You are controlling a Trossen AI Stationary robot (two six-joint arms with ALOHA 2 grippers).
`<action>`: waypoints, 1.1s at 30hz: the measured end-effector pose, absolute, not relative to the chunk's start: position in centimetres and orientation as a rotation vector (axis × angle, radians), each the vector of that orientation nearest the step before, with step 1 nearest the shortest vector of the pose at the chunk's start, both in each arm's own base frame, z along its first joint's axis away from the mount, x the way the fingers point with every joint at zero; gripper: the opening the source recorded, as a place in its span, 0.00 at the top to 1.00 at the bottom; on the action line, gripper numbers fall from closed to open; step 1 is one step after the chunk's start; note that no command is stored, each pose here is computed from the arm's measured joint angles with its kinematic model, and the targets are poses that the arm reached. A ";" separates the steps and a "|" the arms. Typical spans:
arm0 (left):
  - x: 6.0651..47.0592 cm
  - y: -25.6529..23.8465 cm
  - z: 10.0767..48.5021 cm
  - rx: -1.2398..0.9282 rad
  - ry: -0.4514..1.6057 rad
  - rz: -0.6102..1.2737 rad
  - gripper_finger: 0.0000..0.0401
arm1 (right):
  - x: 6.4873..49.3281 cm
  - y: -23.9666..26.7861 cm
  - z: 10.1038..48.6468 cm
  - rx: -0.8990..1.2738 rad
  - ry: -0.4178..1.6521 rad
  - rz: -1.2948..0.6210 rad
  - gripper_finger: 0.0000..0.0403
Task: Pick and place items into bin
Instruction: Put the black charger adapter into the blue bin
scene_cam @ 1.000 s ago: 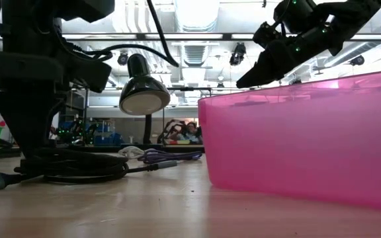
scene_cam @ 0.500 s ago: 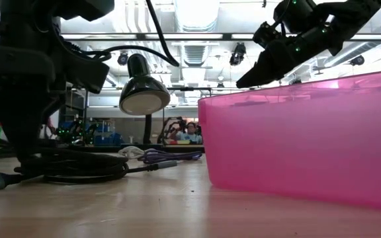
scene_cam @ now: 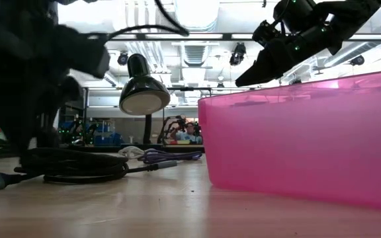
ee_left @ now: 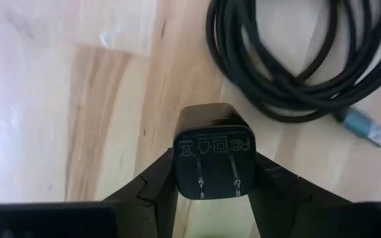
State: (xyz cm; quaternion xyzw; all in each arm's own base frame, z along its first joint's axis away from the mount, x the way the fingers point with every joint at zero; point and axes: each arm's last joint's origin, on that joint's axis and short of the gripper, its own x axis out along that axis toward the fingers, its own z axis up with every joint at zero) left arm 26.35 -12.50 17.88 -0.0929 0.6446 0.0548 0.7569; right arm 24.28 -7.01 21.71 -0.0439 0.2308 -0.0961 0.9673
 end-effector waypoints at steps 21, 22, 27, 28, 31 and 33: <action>25.3 -11.3 26.3 -0.047 0.683 -0.032 0.68 | 24.6 -4.3 21.8 -0.349 0.214 -0.090 0.44; 25.2 -11.2 26.3 -0.028 0.656 -0.037 0.68 | 24.6 -3.8 21.7 -0.394 0.188 -0.071 0.44; 24.8 -10.4 26.7 0.016 0.546 -0.039 0.68 | 24.1 -0.8 21.2 -0.614 0.066 0.012 0.44; 24.7 -10.3 26.8 0.021 0.526 -0.039 0.68 | 24.0 -0.2 21.3 -0.652 0.045 0.000 0.44; 24.7 -10.0 27.0 0.046 0.484 -0.035 0.68 | 23.8 1.5 21.4 -0.776 0.004 -0.040 0.44; 24.9 -9.9 27.3 0.055 0.453 -0.034 0.68 | 23.6 2.5 21.6 -0.846 -0.010 -0.066 0.44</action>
